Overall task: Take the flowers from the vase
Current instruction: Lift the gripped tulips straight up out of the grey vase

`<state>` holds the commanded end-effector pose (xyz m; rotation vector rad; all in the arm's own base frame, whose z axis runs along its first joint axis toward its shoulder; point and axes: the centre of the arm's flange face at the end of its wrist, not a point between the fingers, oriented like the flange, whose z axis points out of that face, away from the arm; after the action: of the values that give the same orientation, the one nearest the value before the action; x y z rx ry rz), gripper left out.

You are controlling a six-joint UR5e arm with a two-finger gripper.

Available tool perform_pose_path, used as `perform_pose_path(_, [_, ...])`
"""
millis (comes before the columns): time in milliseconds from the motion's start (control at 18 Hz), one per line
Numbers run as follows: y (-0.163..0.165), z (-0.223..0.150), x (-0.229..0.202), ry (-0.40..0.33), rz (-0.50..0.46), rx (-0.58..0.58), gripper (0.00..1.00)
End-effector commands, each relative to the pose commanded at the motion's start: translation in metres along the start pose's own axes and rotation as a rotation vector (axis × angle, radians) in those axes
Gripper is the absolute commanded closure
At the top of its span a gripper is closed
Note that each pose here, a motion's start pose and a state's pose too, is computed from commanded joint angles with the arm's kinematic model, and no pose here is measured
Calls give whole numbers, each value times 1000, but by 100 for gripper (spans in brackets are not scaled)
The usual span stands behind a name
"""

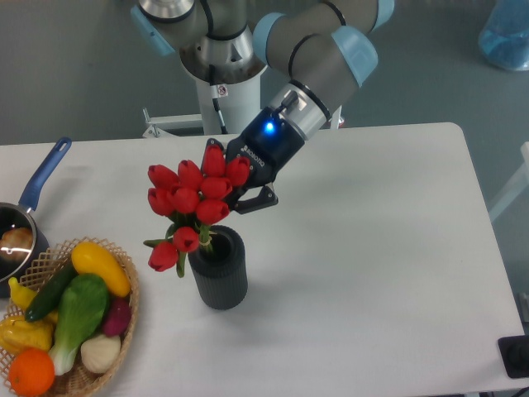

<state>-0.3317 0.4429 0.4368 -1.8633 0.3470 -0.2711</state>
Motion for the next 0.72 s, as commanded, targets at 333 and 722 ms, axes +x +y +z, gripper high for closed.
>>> perform_pose_path(333, [-19, -13, 4, -18, 9, 24, 74])
perform_pose_path(722, [-34, -39, 2, -51, 33, 68, 74])
